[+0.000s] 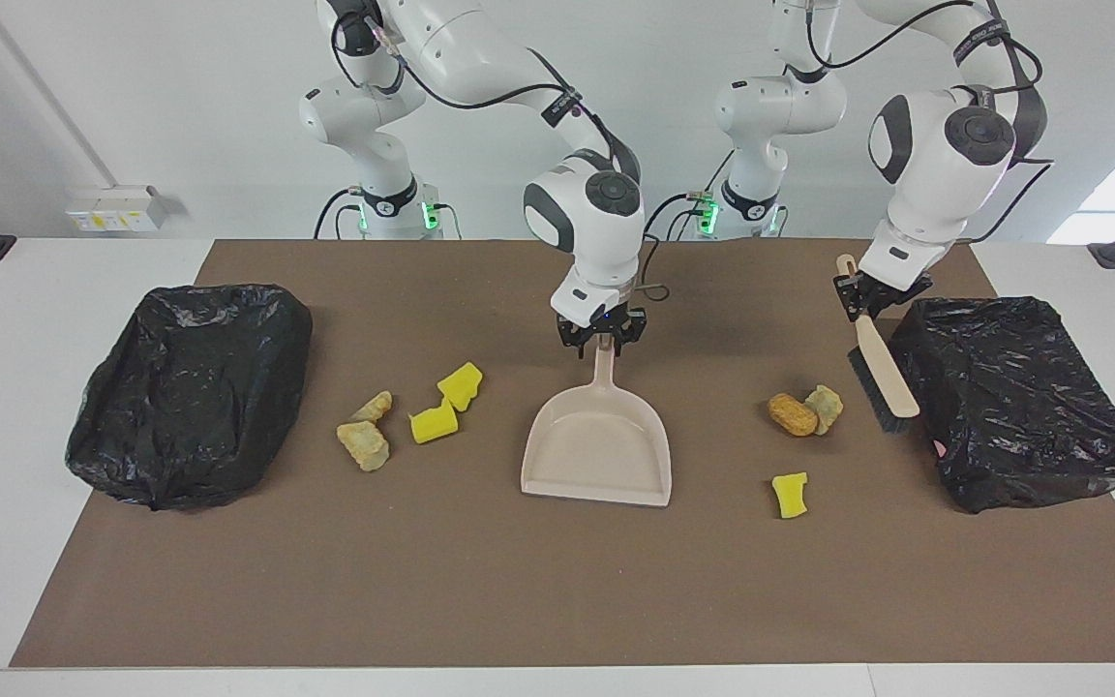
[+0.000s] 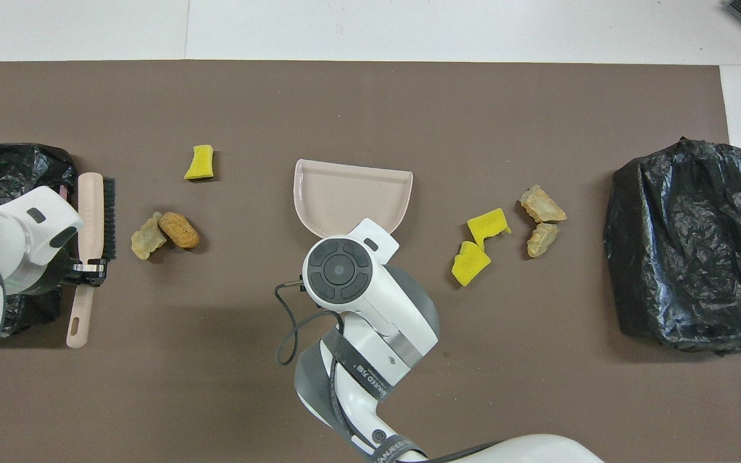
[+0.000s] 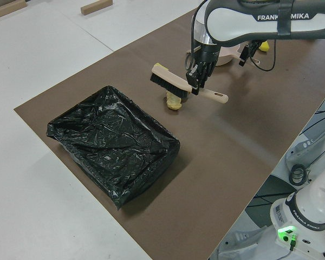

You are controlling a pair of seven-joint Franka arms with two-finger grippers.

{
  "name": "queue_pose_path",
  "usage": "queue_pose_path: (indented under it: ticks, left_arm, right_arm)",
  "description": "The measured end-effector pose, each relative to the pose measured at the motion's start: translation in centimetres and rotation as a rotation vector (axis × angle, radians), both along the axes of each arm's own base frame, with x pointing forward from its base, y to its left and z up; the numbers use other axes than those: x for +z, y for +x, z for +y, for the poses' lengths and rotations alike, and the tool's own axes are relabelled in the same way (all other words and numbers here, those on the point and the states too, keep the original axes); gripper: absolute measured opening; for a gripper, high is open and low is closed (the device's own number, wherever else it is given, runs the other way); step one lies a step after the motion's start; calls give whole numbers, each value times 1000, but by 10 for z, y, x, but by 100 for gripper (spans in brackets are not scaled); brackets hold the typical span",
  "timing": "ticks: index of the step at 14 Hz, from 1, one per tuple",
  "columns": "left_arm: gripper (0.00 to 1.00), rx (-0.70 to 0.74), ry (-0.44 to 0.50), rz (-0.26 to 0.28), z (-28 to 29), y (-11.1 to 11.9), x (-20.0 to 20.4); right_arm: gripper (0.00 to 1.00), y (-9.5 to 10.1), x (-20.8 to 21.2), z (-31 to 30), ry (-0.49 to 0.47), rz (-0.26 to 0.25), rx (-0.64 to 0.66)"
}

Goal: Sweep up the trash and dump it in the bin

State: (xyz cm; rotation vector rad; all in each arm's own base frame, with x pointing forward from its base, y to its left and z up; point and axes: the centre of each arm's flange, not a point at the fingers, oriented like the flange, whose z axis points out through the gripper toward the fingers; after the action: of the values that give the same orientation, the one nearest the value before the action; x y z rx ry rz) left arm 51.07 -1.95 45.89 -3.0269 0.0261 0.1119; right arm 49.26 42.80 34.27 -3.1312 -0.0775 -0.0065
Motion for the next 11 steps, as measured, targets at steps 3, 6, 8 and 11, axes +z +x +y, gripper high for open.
queue_pose_path:
  ticks: [3, 6, 8, 11]
  left_arm:
    - [26, 16, 15, 10, 14, 9, -11]
    - [26, 21, 16, 8, 17, 11, -11]
    - [26, 23, 17, 9, 19, 11, -11]
    - [26, 28, 17, 26, 19, 9, -20]
  right_arm:
    - [32, 1, 4, -2, 0, -2, -4]
    - [32, 2, 5, -3, 0, -3, -7]
    - [32, 4, 5, -5, 0, -4, -10]
    - [33, 8, 7, -8, 1, -8, -18]
